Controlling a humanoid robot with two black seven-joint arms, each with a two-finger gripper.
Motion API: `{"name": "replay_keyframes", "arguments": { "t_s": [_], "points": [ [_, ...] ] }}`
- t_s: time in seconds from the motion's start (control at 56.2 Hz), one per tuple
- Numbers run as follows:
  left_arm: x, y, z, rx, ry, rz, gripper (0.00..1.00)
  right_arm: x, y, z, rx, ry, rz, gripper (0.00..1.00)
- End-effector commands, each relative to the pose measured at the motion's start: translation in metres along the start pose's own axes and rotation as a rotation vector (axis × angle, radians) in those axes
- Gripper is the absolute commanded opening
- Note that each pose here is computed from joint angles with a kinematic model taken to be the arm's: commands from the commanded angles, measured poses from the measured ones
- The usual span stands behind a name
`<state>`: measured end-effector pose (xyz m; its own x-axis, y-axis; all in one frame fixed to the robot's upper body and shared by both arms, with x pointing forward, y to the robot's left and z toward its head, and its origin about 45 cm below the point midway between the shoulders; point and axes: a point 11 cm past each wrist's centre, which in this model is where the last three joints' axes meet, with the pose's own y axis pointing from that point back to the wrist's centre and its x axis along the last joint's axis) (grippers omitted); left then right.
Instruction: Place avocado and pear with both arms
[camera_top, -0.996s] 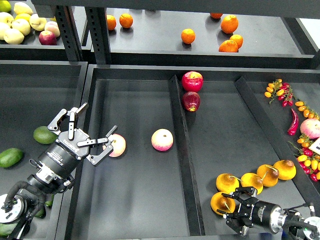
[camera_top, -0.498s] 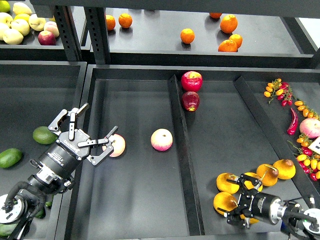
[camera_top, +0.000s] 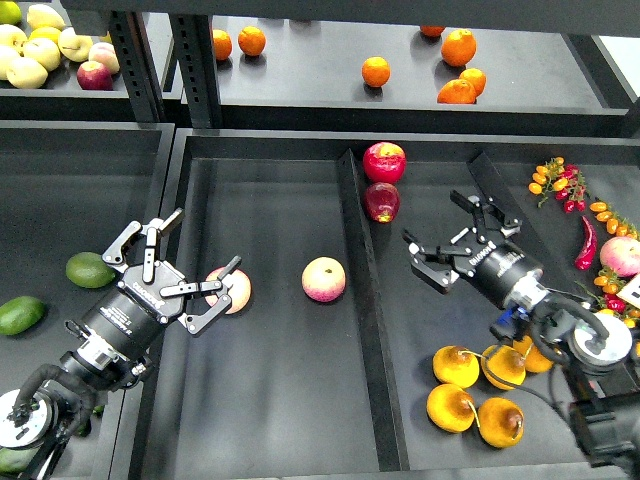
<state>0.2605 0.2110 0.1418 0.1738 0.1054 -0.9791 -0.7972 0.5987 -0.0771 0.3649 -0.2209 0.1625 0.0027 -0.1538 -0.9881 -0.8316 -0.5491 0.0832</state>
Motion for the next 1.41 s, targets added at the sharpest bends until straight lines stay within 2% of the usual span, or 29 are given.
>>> {"name": "replay_keyframes", "arguments": {
  "t_s": [0.0,0.48,0.605,0.729,0.925,1.067,1.174,1.387],
  "points": [
    [0.005,0.006,-0.004,-0.002,0.012,0.018,0.99,-0.002,0.0,-0.003,0.026,0.004,-0.022,0.99],
    [0.026,0.024,-0.009,-0.021,0.053,0.087,0.99,0.0,0.005,0.004,0.017,0.054,-0.122,1.0],
    [0.033,0.029,-0.011,-0.024,0.067,0.11,0.99,0.028,0.014,0.013,0.008,0.02,-0.052,1.0],
    [0.045,0.034,-0.01,-0.066,0.082,0.148,0.99,0.074,0.037,0.044,-0.043,-0.039,0.071,1.0],
    [0.053,0.04,0.002,-0.185,0.091,0.172,0.99,0.09,0.048,0.049,-0.038,-0.061,0.109,1.0],
    [0.052,0.041,0.009,-0.257,0.086,0.171,0.99,0.086,0.05,0.045,-0.014,-0.056,0.091,1.0],
    [0.048,0.04,0.015,-0.309,0.077,0.16,0.99,0.077,0.051,0.026,0.085,-0.046,0.062,1.0],
    [0.027,0.027,0.021,-0.324,0.053,0.09,0.99,0.031,0.042,0.004,0.238,0.002,-0.069,1.0]
  ]
}}
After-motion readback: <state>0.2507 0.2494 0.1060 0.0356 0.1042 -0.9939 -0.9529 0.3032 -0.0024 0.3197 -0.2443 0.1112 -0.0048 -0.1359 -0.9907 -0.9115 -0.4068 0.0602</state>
